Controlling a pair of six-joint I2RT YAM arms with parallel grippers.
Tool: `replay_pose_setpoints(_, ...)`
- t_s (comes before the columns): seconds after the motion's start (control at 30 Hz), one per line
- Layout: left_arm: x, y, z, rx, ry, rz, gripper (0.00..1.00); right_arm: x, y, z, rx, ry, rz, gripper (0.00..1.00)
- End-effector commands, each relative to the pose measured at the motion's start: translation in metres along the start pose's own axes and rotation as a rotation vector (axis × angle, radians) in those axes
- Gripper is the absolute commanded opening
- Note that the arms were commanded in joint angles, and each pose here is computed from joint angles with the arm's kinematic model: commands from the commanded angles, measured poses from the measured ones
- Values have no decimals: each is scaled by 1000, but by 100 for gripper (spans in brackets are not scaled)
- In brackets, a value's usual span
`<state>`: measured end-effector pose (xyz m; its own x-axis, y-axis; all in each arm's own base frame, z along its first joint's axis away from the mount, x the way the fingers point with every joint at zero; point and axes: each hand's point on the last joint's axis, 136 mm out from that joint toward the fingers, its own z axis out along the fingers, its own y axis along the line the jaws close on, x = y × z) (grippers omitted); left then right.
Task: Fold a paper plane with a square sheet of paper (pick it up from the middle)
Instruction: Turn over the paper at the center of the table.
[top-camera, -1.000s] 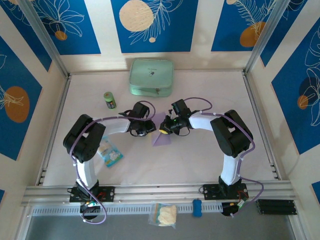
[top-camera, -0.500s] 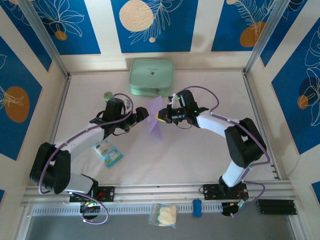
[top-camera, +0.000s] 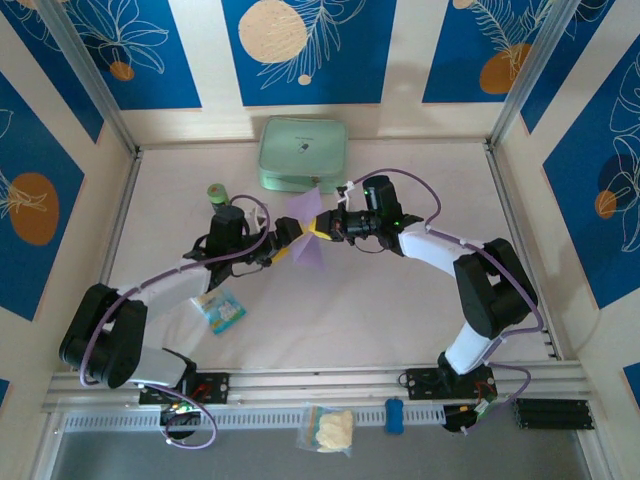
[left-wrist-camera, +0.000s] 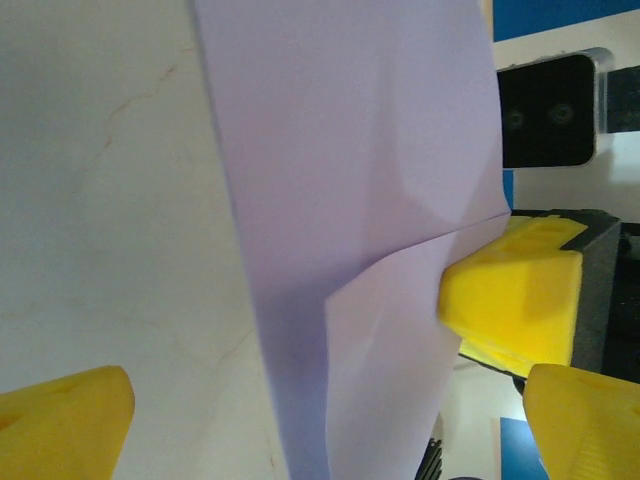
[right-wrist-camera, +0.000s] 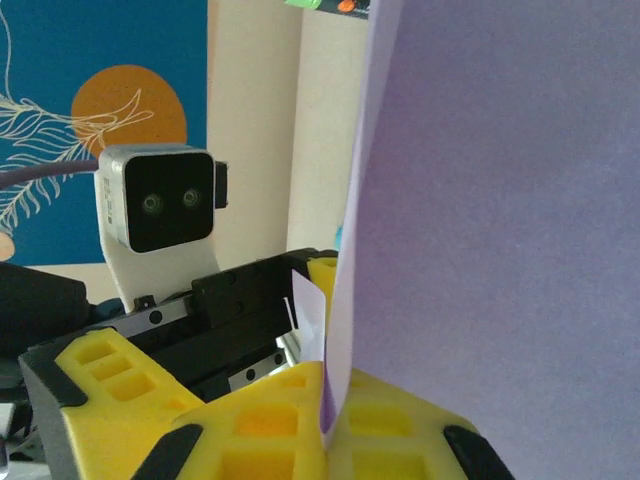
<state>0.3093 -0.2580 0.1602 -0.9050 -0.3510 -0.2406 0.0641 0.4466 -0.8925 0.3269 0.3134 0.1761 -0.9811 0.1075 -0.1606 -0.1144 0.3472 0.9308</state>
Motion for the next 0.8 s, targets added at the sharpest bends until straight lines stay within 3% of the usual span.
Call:
replay_pose_setpoints(0.0,0,-17,-1,57,-1,53,99,5,8,-4,-46,28,8,4)
replay_pose_setpoints(0.07,-1,-18,-1,53,-1,60,98,6,6,-4,-46,28,13,4)
replay_pose_setpoints(0.4,0,-26,6,99,37,12,60,4,2,-5,-49,29,27,4)
replay_pose_setpoints(0.77,-3,-36,6,142,34,27,34,6,-8,-2,-39,42,50,4)
